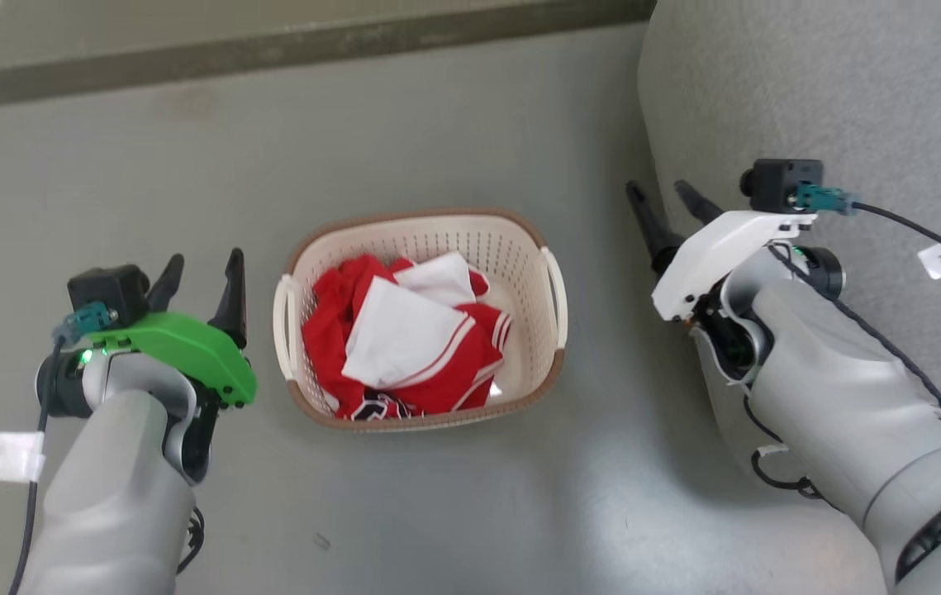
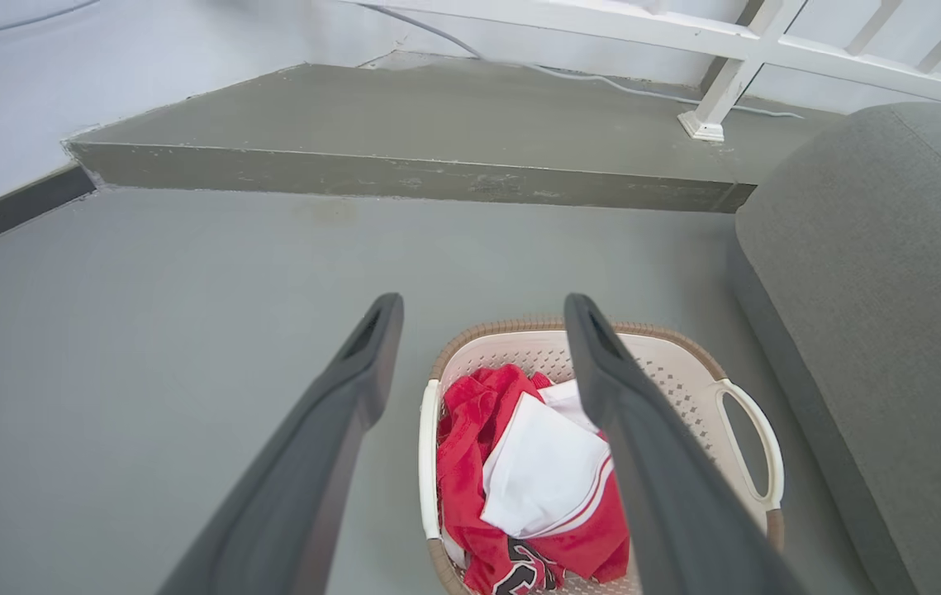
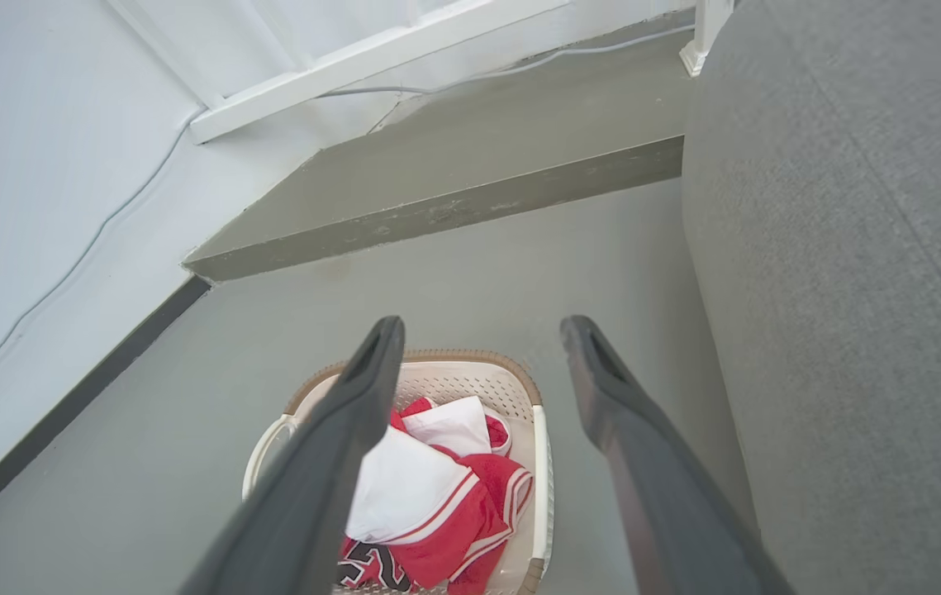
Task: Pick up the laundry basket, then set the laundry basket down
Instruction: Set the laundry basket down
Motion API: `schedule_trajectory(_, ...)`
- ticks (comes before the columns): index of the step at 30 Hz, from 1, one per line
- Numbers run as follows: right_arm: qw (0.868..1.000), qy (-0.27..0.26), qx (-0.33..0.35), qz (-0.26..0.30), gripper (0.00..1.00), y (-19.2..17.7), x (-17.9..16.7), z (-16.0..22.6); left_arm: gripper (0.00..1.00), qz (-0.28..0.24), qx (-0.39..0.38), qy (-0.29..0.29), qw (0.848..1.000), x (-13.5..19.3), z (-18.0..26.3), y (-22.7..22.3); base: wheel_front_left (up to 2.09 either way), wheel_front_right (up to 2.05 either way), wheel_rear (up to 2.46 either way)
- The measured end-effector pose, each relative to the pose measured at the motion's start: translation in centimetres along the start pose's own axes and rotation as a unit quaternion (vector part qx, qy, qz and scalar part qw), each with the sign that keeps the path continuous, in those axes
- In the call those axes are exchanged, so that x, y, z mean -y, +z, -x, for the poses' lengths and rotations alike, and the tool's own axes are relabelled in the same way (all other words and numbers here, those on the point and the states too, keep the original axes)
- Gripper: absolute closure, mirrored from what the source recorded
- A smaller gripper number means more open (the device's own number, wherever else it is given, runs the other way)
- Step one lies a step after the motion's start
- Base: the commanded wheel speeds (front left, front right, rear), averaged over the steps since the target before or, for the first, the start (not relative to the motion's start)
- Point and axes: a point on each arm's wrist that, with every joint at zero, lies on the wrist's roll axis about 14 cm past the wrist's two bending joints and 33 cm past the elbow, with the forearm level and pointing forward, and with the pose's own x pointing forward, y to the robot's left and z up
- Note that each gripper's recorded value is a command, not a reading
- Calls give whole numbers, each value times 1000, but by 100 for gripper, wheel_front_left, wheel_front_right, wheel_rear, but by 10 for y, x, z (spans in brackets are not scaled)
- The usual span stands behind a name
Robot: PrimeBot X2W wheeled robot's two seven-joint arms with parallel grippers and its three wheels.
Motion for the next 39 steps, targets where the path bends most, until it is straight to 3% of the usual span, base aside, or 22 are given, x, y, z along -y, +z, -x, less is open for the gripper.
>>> schedule_trajectory(6, 999, 3, 41, 7, 0, 26, -4, 13, 0, -7, 32, -9, 999, 9, 14, 20, 0, 0, 0)
schedule_trajectory(15, 997, 4, 75, 10, 0, 33, -15, 44, 0, -27, 66, -7, 997, 18, 47, 32, 0, 0, 0)
schedule_trajectory(27, 984, -18, 174, 32, 0, 78, -9, 86, 0, -34, 141, 1, 989, 27, 81, 68, 0, 0, 0)
schedule_trajectory(39, 976, -39, 206, 53, 0, 75, -9, 109, 0, -38, 180, 22, 983, 22, 102, 80, 0, 0, 0)
